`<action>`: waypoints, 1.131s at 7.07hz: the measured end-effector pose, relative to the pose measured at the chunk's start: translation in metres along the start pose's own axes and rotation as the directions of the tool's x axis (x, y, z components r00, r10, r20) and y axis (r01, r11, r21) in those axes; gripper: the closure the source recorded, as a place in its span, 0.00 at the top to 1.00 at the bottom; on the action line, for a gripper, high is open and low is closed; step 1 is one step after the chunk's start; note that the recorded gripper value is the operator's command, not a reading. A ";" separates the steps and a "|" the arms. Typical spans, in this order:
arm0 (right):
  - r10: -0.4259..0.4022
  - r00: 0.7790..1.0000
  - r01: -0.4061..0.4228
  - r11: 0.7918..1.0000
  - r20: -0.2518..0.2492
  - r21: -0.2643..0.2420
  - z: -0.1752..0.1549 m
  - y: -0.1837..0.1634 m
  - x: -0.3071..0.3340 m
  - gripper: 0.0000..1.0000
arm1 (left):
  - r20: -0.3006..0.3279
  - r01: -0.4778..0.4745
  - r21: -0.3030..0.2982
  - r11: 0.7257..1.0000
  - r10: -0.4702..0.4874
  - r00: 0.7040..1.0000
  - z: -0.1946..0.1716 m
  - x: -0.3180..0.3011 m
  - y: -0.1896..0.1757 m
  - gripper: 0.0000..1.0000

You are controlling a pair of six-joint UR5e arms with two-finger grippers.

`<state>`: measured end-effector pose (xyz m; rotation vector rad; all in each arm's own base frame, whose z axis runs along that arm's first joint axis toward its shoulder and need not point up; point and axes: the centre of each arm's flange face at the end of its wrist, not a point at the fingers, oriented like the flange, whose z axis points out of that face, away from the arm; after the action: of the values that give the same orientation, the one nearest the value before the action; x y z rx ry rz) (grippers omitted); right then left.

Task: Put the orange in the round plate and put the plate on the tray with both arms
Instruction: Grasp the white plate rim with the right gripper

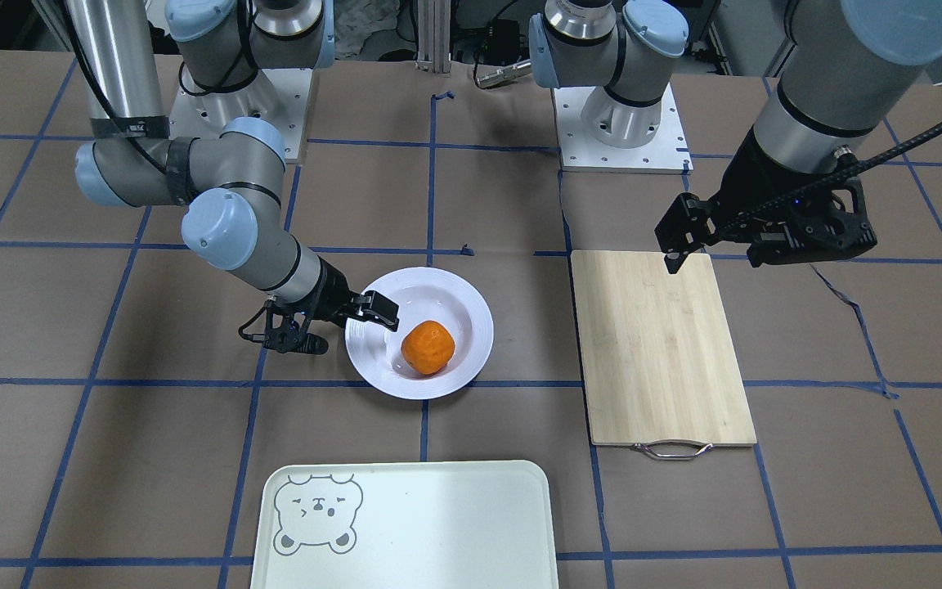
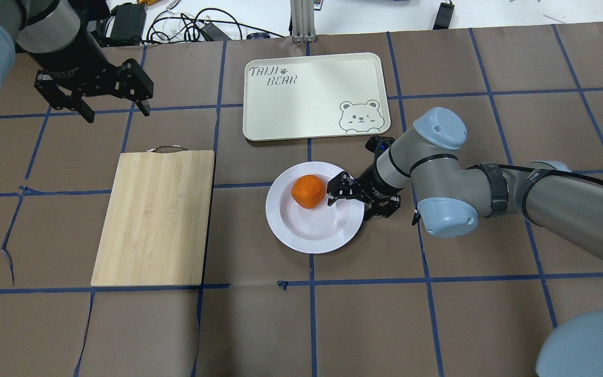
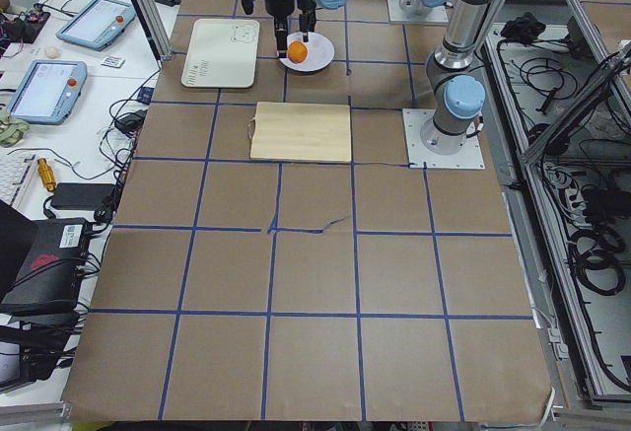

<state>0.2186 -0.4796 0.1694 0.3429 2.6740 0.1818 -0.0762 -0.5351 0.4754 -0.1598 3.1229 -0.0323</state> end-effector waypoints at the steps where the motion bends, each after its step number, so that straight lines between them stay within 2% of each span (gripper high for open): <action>1: 0.000 1.000 0.000 1.000 0.000 -0.001 0.006 0.002 -0.002 0.86 | -0.001 0.000 0.009 1.000 0.000 1.000 -0.004 0.000 0.000 1.00; 2: -0.003 1.000 0.003 1.000 -0.001 -0.002 0.011 0.005 -0.003 0.73 | -0.001 0.001 0.016 1.000 -0.001 1.000 -0.007 0.000 0.001 1.00; 5: -0.005 1.000 0.005 1.000 -0.005 -0.004 0.022 0.014 0.005 0.14 | 0.000 -0.002 0.009 1.000 0.002 1.000 -0.005 0.001 0.003 1.00; 6: -0.004 1.000 0.004 1.000 -0.004 -0.002 0.021 0.014 0.005 0.03 | 0.000 -0.004 0.004 1.000 0.004 1.000 -0.003 0.001 0.003 1.00; 8: -0.004 1.000 0.004 1.000 0.001 0.012 0.015 0.011 0.001 0.00 | -0.001 -0.006 -0.014 1.000 0.006 1.000 0.006 0.002 0.004 1.00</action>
<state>0.2269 -0.4676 0.1577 0.3413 2.6761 0.1639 -0.0787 -0.5319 0.4688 -0.1504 3.1253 -0.0098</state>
